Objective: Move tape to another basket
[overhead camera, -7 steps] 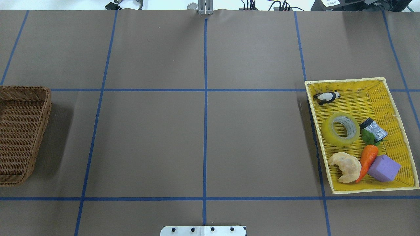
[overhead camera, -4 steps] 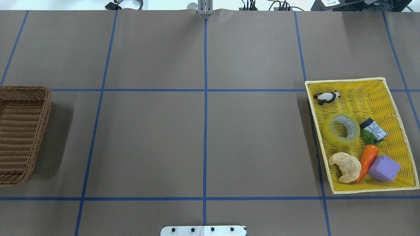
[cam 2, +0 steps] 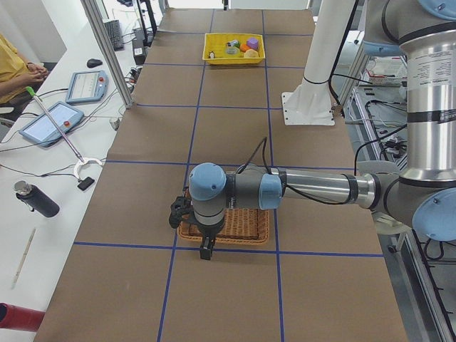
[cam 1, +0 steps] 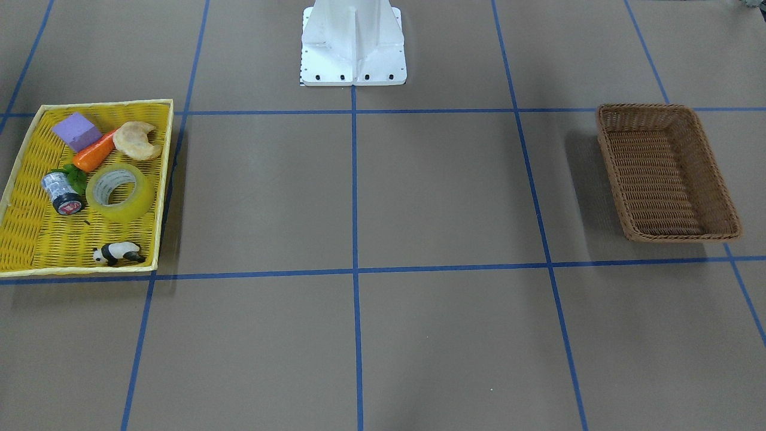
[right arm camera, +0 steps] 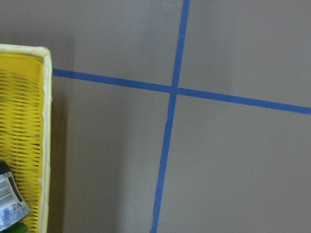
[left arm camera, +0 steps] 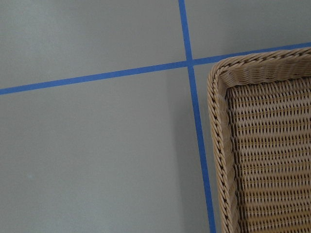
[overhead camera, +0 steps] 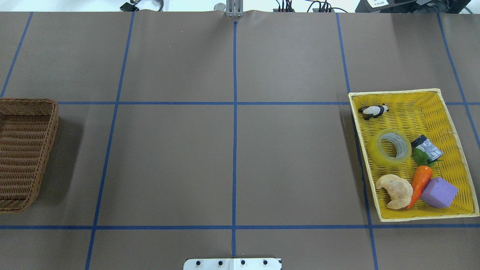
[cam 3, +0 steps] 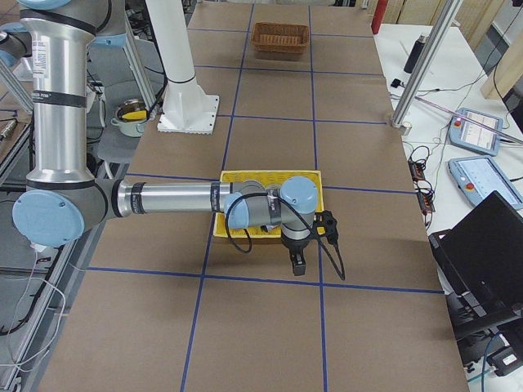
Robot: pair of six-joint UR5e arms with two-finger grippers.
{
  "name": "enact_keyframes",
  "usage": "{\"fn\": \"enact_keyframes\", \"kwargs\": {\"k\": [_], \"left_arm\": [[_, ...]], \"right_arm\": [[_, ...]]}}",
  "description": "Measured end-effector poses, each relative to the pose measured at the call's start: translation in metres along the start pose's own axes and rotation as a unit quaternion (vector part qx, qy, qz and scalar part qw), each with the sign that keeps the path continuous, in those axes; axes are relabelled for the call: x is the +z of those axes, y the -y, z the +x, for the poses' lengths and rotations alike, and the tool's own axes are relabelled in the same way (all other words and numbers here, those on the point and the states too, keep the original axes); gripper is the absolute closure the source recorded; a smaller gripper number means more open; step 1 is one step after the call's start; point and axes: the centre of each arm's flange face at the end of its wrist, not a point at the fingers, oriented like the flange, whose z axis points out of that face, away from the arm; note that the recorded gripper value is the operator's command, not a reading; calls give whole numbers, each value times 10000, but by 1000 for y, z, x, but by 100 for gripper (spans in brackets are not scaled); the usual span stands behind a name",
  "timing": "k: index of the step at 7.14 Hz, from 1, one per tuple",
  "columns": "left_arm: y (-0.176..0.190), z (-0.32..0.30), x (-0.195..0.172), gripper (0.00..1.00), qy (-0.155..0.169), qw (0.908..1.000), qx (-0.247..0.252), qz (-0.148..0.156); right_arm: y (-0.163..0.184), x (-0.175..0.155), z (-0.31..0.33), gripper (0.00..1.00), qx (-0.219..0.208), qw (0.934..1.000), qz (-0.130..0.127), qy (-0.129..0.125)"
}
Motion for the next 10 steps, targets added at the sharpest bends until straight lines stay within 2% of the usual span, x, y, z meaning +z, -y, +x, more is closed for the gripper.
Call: {"fn": "enact_keyframes", "kwargs": {"k": [2, 4, 6, 7, 8, 10], "left_arm": [[21, 8, -13, 1, 30, 9998, 134, 150], [38, 9, -18, 1, 75, 9981, 410, 454], [45, 6, -15, 1, 109, 9951, 656, 726], [47, 5, -13, 1, 92, 9946, 688, 766], [47, 5, -13, 1, 58, 9944, 702, 782], [47, 6, -13, 1, 25, 9942, 717, 799]], "right_arm": [[14, -14, -19, 0, -611, 9959, 642, 205], [22, -22, -38, 0, -900, 9905, 902, 514], [45, -10, -111, 0, -898, 9887, 815, 878], [52, 9, -160, 0, -866, 9905, 684, 815], [52, 34, -198, 0, -903, 9924, 562, 622], [37, 75, -230, 1, -1035, 9937, 362, 244]]}}
